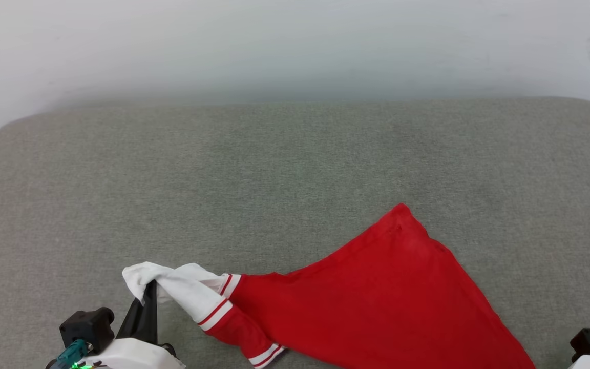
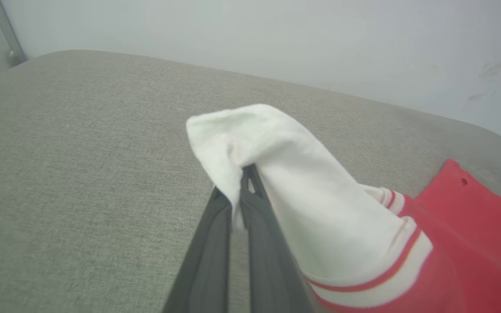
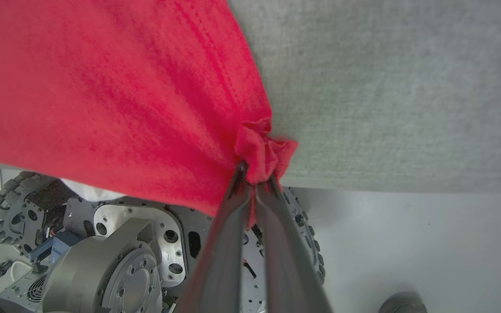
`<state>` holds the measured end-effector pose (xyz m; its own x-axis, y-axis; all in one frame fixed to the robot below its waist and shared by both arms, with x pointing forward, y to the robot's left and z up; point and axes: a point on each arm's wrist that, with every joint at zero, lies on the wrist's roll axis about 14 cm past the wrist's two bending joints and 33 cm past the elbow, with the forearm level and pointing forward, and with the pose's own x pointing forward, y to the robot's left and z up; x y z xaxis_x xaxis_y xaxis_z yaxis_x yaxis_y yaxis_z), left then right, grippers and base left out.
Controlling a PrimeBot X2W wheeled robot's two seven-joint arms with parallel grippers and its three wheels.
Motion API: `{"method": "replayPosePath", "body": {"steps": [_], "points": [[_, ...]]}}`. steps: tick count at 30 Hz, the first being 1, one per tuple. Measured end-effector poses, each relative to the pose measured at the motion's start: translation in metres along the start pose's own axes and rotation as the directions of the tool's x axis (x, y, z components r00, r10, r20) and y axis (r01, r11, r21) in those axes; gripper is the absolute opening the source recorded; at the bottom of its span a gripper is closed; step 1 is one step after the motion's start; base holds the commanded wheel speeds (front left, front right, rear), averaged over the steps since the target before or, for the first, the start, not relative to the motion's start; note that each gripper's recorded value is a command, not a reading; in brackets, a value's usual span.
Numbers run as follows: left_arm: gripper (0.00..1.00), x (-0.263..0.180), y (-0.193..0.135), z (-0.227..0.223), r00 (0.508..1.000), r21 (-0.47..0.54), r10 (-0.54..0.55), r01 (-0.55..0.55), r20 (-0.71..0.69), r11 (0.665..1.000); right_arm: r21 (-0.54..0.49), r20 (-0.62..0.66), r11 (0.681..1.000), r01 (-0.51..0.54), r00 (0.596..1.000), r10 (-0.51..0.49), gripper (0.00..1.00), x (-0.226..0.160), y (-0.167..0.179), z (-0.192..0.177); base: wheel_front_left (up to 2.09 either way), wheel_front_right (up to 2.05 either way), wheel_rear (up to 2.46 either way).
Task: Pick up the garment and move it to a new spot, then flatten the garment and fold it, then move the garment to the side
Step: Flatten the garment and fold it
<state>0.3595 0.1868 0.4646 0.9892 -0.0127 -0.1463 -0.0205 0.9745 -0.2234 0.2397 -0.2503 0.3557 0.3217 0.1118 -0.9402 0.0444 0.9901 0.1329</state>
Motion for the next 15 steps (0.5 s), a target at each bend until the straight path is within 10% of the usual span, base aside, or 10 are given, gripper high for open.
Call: {"method": "replayPosePath", "body": {"steps": [1, 2, 3, 15], "points": [[0.0, 0.001, -0.001, 0.0, 1.0, 0.003, -0.005, 0.005, -0.004, 1.0, 0.015, 0.02, 1.0, -0.014, 1.0, 0.014, 0.27, -0.001, 0.004, -0.001, 0.0, 0.0, 0.0], [0.0, 0.003, -0.002, 0.0, 1.0, 0.004, -0.007, 0.007, -0.007, 1.0, 0.033, 0.067, 0.999, -0.02, 0.998, 0.017, 0.93, -0.004, 0.005, 0.004, 0.0, 0.0, 0.0], [0.0, 0.004, -0.003, -0.001, 1.0, 0.007, -0.008, 0.008, -0.01, 1.0, 0.028, 0.116, 1.0, -0.011, 0.993, 0.008, 1.0, -0.007, 0.005, 0.012, 0.0, 0.0, 0.0], [0.0, 0.023, -0.013, -0.005, 0.998, 0.023, -0.046, 0.047, -0.042, 0.999, 0.044, 0.729, 0.999, 0.014, 0.683, -0.041, 1.0, -0.052, 0.003, 0.149, 0.0, 0.0, 0.0]]}}
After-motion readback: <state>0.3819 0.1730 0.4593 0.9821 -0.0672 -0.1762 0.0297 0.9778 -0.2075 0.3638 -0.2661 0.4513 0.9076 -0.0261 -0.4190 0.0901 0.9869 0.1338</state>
